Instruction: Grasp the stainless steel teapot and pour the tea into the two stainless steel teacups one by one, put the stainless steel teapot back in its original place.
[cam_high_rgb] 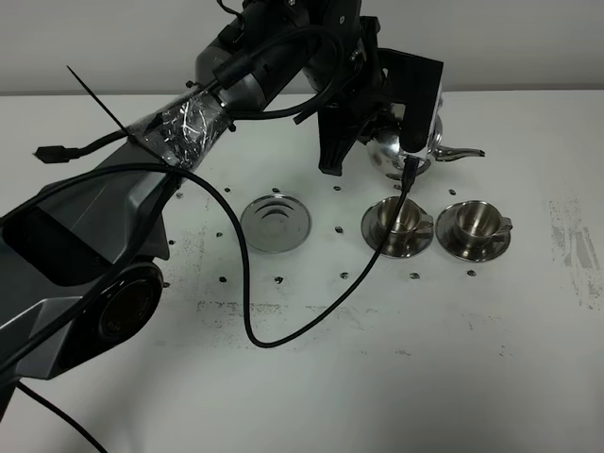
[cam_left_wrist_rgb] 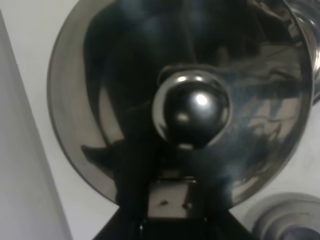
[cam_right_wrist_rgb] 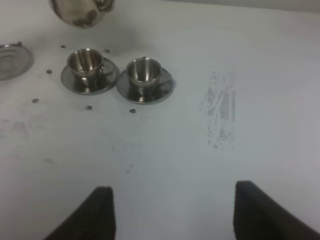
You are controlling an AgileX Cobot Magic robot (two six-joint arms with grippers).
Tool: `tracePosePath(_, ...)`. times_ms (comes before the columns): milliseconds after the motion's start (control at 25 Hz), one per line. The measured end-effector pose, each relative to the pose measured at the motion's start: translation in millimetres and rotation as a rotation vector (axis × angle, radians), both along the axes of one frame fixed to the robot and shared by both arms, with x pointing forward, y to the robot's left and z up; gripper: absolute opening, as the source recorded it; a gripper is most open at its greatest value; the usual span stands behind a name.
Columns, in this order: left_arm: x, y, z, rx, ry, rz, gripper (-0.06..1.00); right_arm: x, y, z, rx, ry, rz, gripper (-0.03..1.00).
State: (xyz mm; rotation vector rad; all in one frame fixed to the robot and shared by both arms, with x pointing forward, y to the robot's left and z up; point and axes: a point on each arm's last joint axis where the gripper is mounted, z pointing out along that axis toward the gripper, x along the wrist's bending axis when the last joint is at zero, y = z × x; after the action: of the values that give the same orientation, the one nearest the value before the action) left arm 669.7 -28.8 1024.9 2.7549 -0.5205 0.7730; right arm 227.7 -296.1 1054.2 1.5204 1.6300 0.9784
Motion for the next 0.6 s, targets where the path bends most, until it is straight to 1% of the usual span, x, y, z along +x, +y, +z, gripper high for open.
tracePosePath(160, 3, -8, -7, 0.009, -0.053, -0.06, 0.18, 0, 0, 0, 0.0, 0.0, 0.0, 0.5)
tracePosePath(400, 8, -12, -25, 0.082, -0.106, -0.13, 0.18, 0, 0, 0, 0.0, 0.0, 0.0, 0.5)
tracePosePath(600, 8, -15, -25, 0.124, -0.162, -0.176, 0.18, 0, 0, 0, 0.0, 0.0, 0.0, 0.5)
